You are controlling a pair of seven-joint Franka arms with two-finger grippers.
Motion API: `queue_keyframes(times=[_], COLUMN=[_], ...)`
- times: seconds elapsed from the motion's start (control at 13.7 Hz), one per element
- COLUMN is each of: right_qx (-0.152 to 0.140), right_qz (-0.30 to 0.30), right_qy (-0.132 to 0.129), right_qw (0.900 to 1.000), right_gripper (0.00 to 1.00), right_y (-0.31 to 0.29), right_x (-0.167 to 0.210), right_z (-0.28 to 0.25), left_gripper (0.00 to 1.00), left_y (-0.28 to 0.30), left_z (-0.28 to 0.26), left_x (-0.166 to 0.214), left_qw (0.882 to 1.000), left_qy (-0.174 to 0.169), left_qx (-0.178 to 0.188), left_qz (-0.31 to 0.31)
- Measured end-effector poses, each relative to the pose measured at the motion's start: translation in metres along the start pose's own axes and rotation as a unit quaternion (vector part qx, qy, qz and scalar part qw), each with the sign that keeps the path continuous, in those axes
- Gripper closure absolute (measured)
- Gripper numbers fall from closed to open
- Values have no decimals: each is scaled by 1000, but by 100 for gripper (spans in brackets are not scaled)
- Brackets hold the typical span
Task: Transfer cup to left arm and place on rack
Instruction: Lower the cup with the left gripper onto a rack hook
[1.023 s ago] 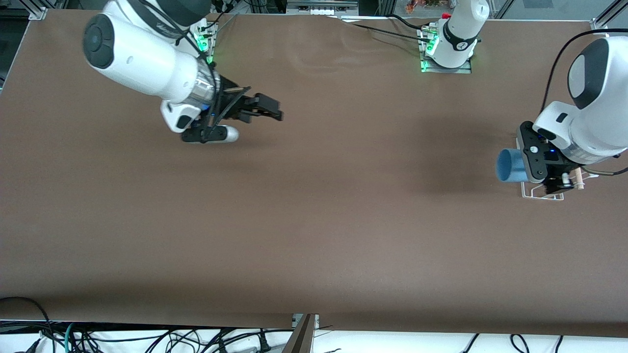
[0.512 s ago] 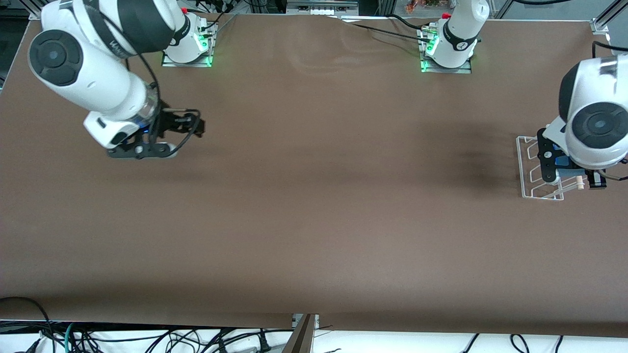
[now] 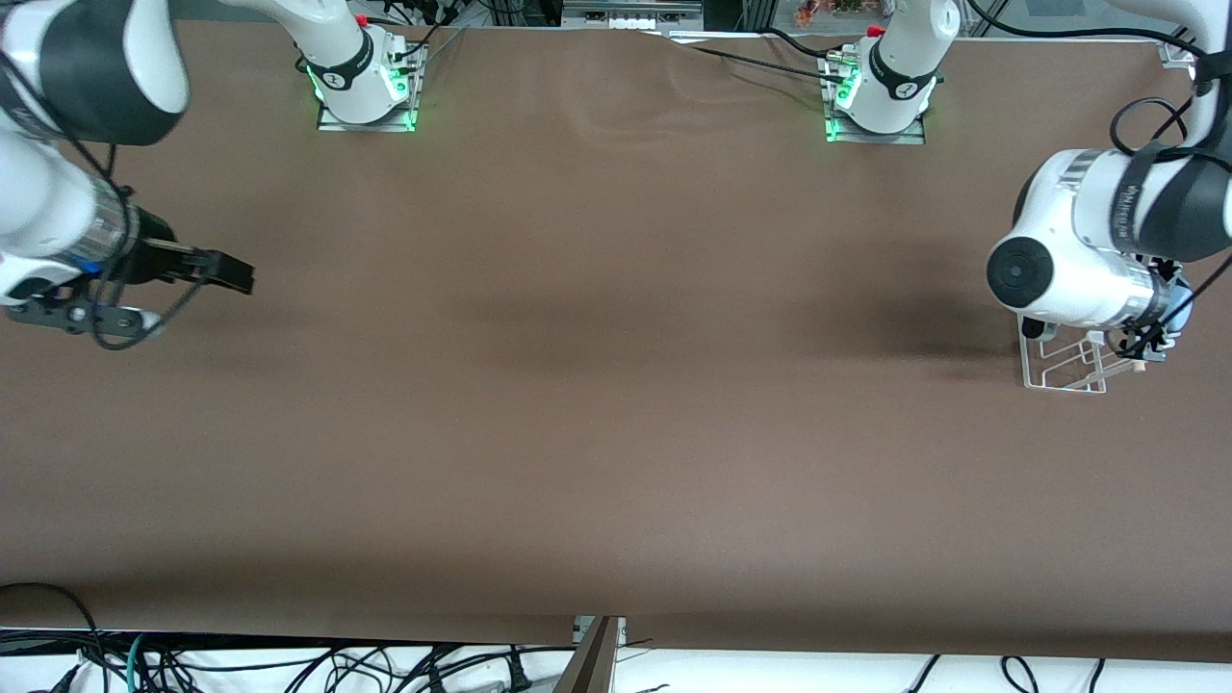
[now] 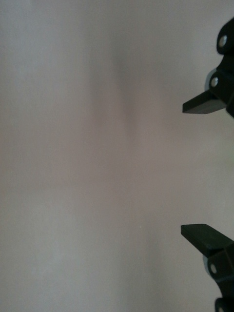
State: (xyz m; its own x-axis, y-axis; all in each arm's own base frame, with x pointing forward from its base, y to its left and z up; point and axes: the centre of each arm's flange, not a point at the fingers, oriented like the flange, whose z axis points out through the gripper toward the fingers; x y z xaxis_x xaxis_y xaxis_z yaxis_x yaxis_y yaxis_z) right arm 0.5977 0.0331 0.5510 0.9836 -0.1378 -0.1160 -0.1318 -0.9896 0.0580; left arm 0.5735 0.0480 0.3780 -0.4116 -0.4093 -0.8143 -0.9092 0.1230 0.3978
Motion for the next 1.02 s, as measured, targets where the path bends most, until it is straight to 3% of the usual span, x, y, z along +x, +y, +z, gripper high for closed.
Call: queue_keyframes(times=[0.22, 0.51, 0.73, 0.88, 1.02], right_qx=[3, 12, 19, 22, 3], right_qz=[6, -21, -37, -27, -26], right_qy=[-7, -22, 29, 36, 27], right_qw=[1000, 999, 999, 999, 999], right_gripper=[0, 0, 0, 0, 0], right_y=[40, 22, 22, 46, 56], right_x=[-6, 0, 14, 9, -13], right_z=[-24, -11, -28, -39, -44], left_gripper=[33, 33, 33, 33, 33], left_y=[22, 52, 51, 50, 49], left_z=[12, 44, 56, 60, 57], left_x=[24, 52, 56, 61, 64], left_qw=[999, 996, 992, 991, 989], left_qy=[-33, -85, -121, -128, -141], left_qx=[-13, -16, 20, 34, 48], left_qz=[17, 20, 8, -6, -13])
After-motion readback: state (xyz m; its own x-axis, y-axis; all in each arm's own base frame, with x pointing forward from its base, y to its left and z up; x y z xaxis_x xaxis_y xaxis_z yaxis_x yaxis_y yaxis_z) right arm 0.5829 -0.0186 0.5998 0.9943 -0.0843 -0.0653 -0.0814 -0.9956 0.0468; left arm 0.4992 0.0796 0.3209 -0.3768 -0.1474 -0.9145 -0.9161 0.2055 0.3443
